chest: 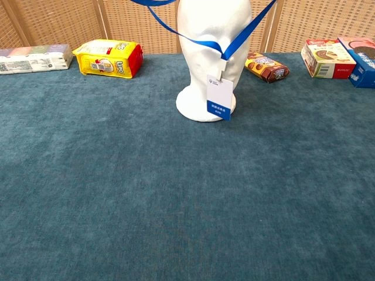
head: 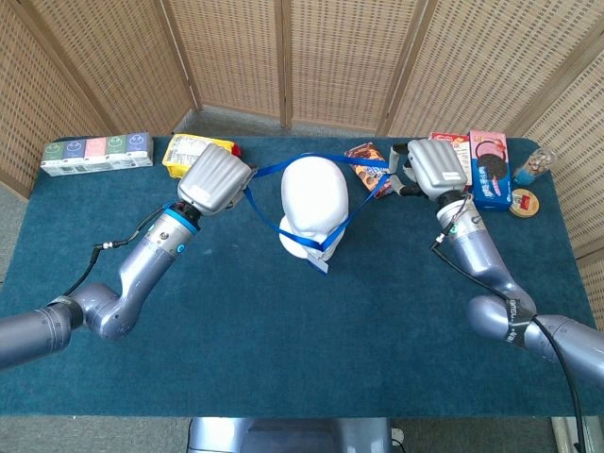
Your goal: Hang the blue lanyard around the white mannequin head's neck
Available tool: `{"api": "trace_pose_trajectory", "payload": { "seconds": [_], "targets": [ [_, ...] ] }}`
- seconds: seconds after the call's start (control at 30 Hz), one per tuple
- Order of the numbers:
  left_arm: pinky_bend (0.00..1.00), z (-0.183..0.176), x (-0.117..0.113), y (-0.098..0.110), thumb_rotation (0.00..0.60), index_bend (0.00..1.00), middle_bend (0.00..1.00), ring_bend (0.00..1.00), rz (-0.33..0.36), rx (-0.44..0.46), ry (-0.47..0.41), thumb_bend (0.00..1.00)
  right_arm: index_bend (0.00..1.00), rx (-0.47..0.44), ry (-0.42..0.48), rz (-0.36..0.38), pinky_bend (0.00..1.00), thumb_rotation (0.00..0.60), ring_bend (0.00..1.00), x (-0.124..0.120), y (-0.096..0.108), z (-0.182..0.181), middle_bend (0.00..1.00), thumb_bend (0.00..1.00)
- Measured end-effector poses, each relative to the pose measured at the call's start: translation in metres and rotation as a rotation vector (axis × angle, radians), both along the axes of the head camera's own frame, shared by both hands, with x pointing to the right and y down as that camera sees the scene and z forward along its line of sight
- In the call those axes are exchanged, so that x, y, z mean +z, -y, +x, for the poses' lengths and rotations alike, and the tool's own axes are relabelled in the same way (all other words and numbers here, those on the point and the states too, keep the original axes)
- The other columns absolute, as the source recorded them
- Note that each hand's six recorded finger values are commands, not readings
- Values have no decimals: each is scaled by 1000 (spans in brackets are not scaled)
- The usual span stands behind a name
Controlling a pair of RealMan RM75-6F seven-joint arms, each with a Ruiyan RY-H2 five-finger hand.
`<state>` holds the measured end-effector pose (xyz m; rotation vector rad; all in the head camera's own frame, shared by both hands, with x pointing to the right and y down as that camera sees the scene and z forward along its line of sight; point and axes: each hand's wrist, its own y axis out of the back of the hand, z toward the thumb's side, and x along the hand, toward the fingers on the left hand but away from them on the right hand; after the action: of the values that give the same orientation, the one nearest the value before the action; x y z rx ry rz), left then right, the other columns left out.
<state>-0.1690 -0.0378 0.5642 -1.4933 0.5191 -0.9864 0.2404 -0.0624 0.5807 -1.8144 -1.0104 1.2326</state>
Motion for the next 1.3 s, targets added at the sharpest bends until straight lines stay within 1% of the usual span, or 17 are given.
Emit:
{"api": "trace_pose_trajectory", "payload": {
  "seconds": [0.17, 0.27, 0.33, 0.4, 0.47, 0.53, 0.63, 0.7, 0.73, 0.8, 0.83, 1.07, 1.2, 1.3],
  "targets": [
    [1000, -3, 1, 0, 554, 637, 1000, 1000, -3, -11, 21, 266, 737, -16, -20, 2, 1000, 600, 1000, 0, -1, -2, 956, 405],
    [1000, -4, 2, 0, 530, 637, 1000, 1000, -4, -18, 28, 234, 731, -22, -24, 2, 1000, 600, 1000, 0, -2, -3, 944, 380],
    [1000, -5, 2, 0, 500, 637, 1000, 1000, -1, -24, 35, 219, 727, -25, -33, 6, 1000, 599, 1000, 0, -1, -3, 935, 367],
    [1000, -6, 1, 0, 462, 637, 1000, 1000, 1, -29, 40, 198, 721, -27, -42, 11, 1000, 572, 1000, -1, -1, -3, 921, 357],
    [1000, -7, 2, 0, 442, 637, 1000, 997, 1, -33, 47, 188, 718, -29, -46, 14, 1000, 546, 1000, -1, -1, -3, 910, 354],
    [1000, -8, 2, -1, 425, 635, 1000, 983, 4, -34, 56, 186, 713, -32, -52, 15, 1000, 539, 1000, -1, -1, -3, 900, 354],
    [1000, -9, 1, -1, 398, 610, 969, 911, 10, -40, 62, 182, 700, -38, -64, 13, 1000, 518, 1000, -1, -2, -3, 877, 352],
    [998, -10, 0, -1, 377, 581, 894, 836, 10, -45, 62, 180, 696, -39, -69, 10, 1000, 504, 1000, -1, -3, -3, 867, 352],
    [994, -11, 0, -2, 371, 572, 870, 815, 9, -48, 63, 180, 696, -39, -69, 9, 1000, 502, 1000, -1, -3, -3, 865, 352],
    [973, -12, 0, -2, 356, 549, 825, 778, 9, -51, 64, 180, 696, -37, -69, 9, 1000, 502, 1000, -1, -4, -2, 864, 355],
    [963, -13, -1, -2, 352, 543, 818, 772, 11, -53, 63, 180, 696, -35, -68, 9, 1000, 502, 1000, -2, -4, -1, 864, 357],
    [844, -22, -8, -8, 323, 522, 804, 745, 13, -80, 22, 180, 696, -10, -51, 26, 1000, 505, 1000, -9, -6, 7, 864, 370],
    [782, -30, -12, -15, 325, 521, 789, 723, -15, -121, -36, 180, 696, 15, -33, 42, 1000, 506, 1000, -16, -9, 15, 864, 370],
    [740, -45, -19, -24, 322, 520, 775, 702, -37, -173, -92, 180, 696, 46, -12, 55, 1000, 504, 1000, -22, -15, 26, 864, 370]
  ]
}}
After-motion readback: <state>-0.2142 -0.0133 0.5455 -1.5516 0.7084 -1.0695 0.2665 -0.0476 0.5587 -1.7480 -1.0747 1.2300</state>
